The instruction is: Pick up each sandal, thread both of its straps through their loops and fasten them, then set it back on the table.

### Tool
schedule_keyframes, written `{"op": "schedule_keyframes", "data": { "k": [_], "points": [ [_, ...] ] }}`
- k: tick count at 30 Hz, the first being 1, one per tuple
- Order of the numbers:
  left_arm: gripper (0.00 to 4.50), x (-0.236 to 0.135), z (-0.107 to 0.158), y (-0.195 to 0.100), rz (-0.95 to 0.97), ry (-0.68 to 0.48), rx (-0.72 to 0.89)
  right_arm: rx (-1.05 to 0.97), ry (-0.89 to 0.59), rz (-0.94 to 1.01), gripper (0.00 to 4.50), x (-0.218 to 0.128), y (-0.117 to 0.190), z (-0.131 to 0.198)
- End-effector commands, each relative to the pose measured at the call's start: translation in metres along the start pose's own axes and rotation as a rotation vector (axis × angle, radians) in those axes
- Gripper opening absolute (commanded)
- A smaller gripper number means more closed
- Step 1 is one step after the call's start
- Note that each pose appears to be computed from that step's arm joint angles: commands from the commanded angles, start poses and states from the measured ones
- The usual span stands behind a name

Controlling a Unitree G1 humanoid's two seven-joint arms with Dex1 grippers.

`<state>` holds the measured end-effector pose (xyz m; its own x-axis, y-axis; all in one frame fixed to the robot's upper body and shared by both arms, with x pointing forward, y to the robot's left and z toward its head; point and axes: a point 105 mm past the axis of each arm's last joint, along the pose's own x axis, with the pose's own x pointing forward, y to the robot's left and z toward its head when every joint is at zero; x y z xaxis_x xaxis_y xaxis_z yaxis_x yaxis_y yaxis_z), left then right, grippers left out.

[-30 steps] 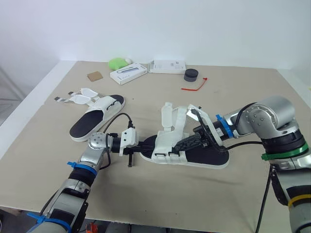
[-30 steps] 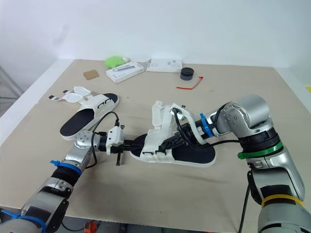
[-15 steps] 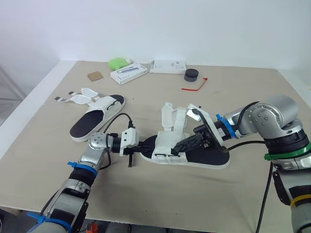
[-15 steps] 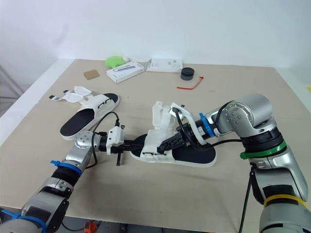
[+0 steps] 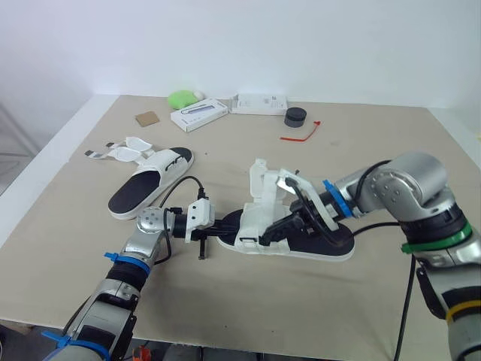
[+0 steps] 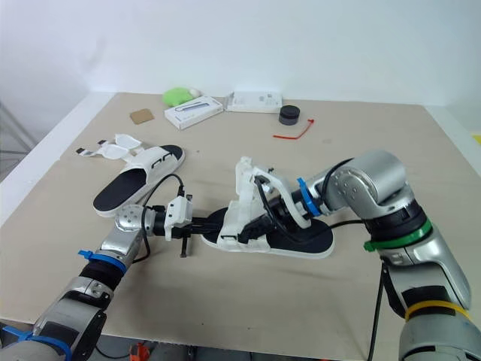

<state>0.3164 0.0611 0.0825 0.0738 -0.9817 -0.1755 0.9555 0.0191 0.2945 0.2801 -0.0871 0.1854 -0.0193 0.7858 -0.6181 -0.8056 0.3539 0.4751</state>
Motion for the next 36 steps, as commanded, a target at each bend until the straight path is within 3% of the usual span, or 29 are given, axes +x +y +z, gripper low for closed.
{"op": "schedule_keyframes", "data": {
  "k": [1, 13, 26, 36],
  "points": [
    [0.00, 0.004, -0.053, -0.044, -0.122, 0.161, -0.188, -0.011, -0.061, 0.018, 0.03, -0.014, 0.007, 0.016],
    [0.00, 0.005, -0.053, -0.046, -0.130, 0.159, -0.186, 0.031, -0.022, -0.043, 0.03, -0.008, -0.008, -0.003],
    [0.00, 0.002, -0.054, -0.047, -0.126, 0.162, -0.192, 0.008, 0.028, -0.023, 0.03, -0.003, -0.002, -0.016],
    [0.00, 0.002, -0.053, -0.045, -0.115, 0.159, -0.192, -0.163, 0.139, -0.046, 0.03, 0.009, -0.004, -0.029]
  ]
}}
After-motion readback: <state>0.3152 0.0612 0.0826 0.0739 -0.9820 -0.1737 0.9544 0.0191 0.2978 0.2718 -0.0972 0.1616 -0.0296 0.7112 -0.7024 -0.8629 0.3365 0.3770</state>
